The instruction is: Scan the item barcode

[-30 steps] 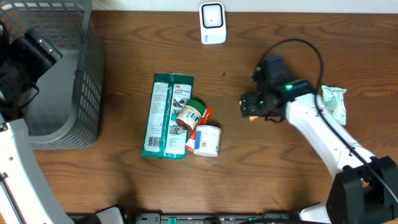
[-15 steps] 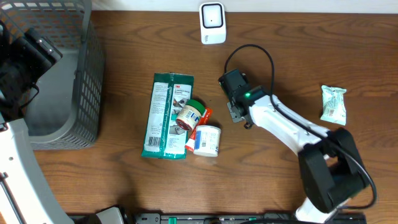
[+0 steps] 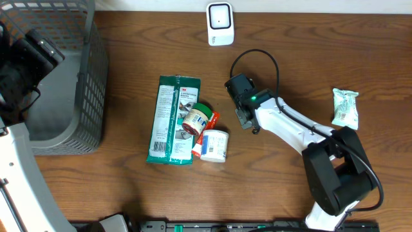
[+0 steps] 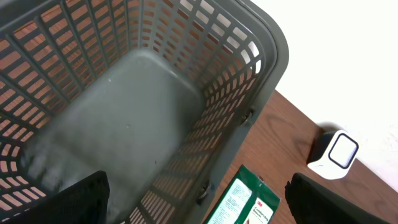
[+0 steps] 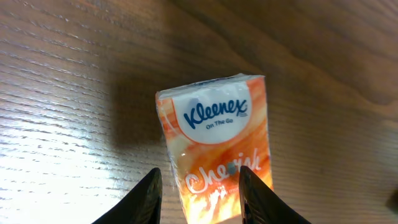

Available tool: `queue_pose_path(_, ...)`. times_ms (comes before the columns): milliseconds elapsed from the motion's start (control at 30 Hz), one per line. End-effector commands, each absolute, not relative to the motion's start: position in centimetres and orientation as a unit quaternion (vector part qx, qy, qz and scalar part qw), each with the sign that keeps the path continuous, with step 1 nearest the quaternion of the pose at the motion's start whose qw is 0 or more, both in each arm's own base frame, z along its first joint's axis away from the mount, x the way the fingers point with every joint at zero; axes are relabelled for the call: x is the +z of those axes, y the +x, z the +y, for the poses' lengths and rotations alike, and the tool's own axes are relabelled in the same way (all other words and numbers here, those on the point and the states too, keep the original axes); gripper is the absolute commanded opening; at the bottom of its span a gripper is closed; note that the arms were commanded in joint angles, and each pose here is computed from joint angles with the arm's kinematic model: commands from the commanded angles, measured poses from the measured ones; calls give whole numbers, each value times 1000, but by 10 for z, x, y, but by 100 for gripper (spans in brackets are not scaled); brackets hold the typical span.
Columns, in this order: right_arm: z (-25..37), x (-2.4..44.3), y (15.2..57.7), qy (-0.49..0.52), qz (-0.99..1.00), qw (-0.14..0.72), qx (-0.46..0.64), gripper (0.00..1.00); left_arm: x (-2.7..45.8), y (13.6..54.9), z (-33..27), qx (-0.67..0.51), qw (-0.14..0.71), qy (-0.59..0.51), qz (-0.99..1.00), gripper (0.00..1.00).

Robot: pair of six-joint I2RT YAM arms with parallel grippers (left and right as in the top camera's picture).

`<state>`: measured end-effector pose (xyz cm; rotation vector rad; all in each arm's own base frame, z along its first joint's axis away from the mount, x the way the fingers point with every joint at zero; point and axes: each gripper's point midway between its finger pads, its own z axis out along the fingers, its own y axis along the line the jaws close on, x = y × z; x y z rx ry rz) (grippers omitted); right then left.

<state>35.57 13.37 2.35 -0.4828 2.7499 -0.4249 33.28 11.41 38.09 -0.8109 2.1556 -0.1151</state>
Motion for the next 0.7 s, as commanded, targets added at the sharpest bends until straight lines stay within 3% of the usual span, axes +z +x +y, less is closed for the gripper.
queue_pose_path(0,131,11,353,-173,962,142,-155,35,381,332,116,-46,405,-327,852,88)
queue_pose_path(200,129,1,350,-176,963,128,-161,30,381,332,116,-46,405,-328,852,88)
queue_pose_path(333,130,3,351,-176,962,133,-159,10,381,332,116,-46,405,-327,852,88)
queue_pose_path(433,131,8,354,-173,962,140,-156,1,381,332,116,-46,405,-328,852,88)
queue_pose_path(667,137,40,358,-162,965,165,-122,1,381,332,116,-46,405,-328,852,88)
